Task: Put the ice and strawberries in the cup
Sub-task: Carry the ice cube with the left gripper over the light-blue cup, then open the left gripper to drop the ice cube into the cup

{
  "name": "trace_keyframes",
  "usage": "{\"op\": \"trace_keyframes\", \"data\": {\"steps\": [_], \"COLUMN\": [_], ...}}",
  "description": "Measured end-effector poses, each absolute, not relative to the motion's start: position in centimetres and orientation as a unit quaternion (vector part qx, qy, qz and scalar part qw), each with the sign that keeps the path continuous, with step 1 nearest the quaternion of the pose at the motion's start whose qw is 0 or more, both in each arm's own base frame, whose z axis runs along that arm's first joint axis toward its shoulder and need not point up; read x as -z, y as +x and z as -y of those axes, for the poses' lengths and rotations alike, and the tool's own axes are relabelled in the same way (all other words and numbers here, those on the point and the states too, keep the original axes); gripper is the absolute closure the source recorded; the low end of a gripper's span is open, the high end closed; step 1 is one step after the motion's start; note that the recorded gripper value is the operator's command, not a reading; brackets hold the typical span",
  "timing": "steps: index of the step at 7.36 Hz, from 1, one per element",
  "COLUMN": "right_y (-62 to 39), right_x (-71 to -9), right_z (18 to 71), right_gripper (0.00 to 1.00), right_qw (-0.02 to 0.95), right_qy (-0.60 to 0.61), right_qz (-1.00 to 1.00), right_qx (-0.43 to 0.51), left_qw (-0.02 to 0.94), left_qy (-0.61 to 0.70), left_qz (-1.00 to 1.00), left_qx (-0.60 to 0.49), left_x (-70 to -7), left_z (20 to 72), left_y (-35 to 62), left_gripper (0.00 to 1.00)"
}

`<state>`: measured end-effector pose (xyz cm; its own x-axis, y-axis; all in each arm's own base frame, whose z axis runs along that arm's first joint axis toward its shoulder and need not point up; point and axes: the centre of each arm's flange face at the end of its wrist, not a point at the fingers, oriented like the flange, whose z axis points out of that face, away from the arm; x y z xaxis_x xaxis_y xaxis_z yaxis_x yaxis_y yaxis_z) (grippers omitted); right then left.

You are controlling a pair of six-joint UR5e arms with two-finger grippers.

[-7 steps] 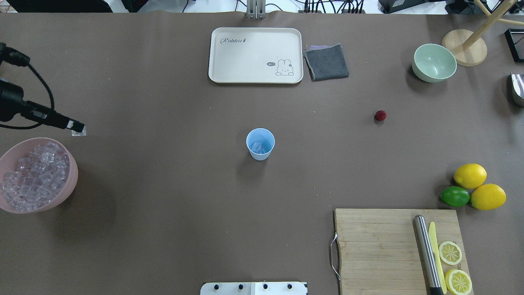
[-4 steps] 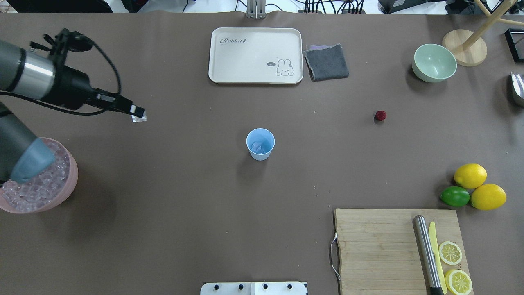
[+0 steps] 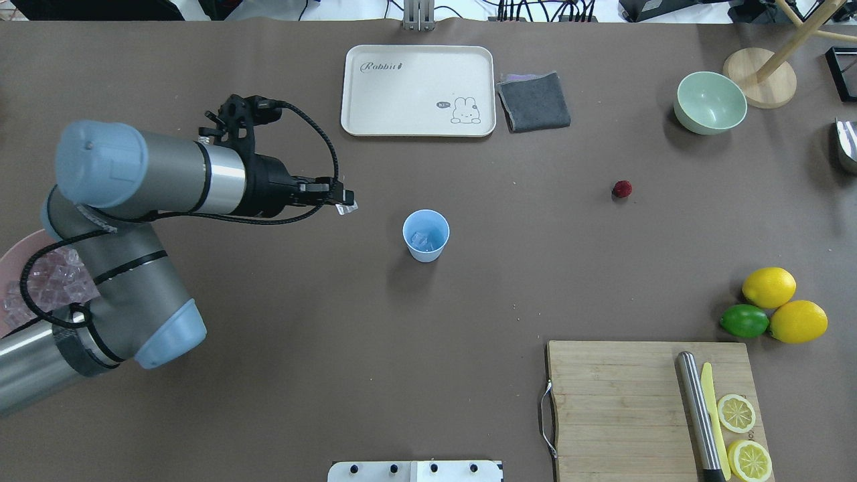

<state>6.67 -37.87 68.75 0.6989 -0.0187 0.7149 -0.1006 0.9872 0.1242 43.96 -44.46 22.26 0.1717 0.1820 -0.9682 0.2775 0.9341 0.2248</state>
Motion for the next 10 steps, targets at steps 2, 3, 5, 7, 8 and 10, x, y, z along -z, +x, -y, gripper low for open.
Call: {"op": "trace_keyframes", "data": {"steps": [2,3,5,7,8,10], "right_y": [6.6,6.6,6.6,6.5,6.5,6.4], "right_x": [-68.7,-68.7,-68.8,-68.9,-69.1,-69.2], "right_z": [37.9,37.9,37.9,37.8,37.8,37.8], "right_gripper": [0.0,0.0,0.0,0.0,0.0,0.0], "right_qw": [0.918,0.918,0.918,0.918,0.918,0.919], "right_qy": [0.077,0.077,0.075,0.073,0.072,0.071], "right_qz": [0.388,0.388,0.388,0.388,0.388,0.388], "right_qx": [-0.022,-0.022,-0.021,-0.022,-0.022,-0.022], "left_qw": [0.734,0.732,0.73,0.728,0.729,0.731], "left_qy": [0.187,0.193,0.207,0.218,0.221,0.223], "left_qz": [-0.648,-0.647,-0.641,-0.637,-0.633,-0.631], "left_qx": [0.081,0.095,0.115,0.133,0.136,0.137], "left_x": [-19.4,-18.9,-18.3,-17.7,-18.0,-19.2], "left_z": [43.9,43.9,43.8,43.1,43.1,43.3], "left_y": [48.4,49.4,51.3,53.4,53.9,54.8], "left_gripper": [1.0,1.0,1.0,1.0,1.0,1.0]}}
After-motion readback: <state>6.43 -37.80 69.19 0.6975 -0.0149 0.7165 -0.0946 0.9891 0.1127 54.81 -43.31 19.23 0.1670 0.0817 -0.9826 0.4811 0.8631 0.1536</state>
